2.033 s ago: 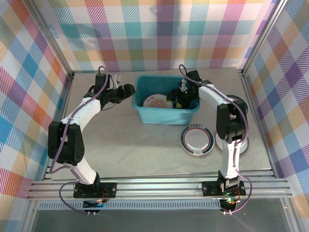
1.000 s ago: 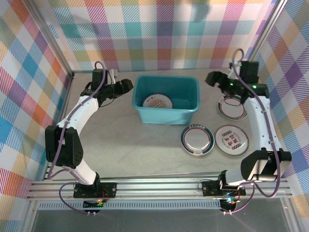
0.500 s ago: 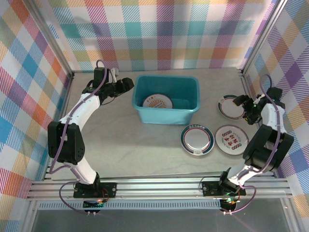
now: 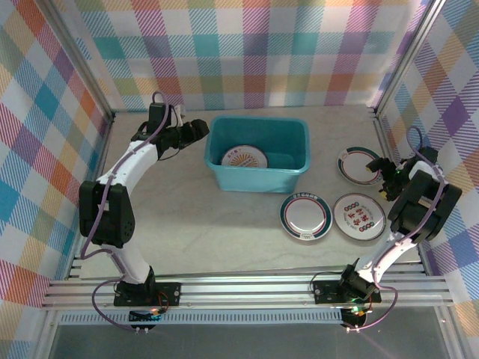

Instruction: Place the plates into the plastic bin on the countertop

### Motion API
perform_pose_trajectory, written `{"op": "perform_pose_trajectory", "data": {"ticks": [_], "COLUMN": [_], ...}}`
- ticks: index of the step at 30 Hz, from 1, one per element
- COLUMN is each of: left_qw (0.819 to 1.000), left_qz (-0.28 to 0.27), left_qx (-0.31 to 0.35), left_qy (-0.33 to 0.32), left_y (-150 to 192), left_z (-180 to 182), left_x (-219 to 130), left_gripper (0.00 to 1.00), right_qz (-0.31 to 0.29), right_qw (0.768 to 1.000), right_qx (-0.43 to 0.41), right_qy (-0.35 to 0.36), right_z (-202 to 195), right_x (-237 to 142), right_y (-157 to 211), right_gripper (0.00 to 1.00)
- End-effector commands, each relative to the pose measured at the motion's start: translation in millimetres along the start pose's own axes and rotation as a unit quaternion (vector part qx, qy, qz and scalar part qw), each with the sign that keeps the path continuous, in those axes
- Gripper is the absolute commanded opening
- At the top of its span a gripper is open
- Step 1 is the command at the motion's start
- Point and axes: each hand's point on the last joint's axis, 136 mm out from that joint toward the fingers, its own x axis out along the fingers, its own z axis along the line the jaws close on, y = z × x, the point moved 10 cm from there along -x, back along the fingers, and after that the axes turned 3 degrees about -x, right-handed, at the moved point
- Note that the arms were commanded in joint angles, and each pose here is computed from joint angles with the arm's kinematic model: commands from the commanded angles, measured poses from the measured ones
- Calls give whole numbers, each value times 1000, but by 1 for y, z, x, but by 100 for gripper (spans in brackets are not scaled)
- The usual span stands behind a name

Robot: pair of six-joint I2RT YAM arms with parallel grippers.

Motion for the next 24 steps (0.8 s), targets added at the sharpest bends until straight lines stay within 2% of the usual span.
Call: {"op": "perform_pose_trajectory", "data": {"ticks": [1, 13, 19, 24], "left_qw": [1000, 1000, 1000, 1000], "left_qz": [-11, -16, -17, -15], "left_qx": [3, -4, -12, -13], "left_qy": [-1, -1, 2, 3], "left_y": [-9, -11, -12, -10], "left_z": [-3, -5, -4, -6], "left_x": [-2, -1, 4, 8], "left_gripper": [70, 70, 70, 70], "right_qz": [-17, -3, -1, -17], "right_qw": [999, 1000, 1000, 999], "right_qx": [-12, -10, -4, -7], "right_qy": [-27, -24, -29, -41], "right_z": [7, 5, 3, 11], "right_x": [7, 41, 46, 35], "right_y": [-14, -17, -18, -19], "right_gripper": [95, 93, 90, 88]}}
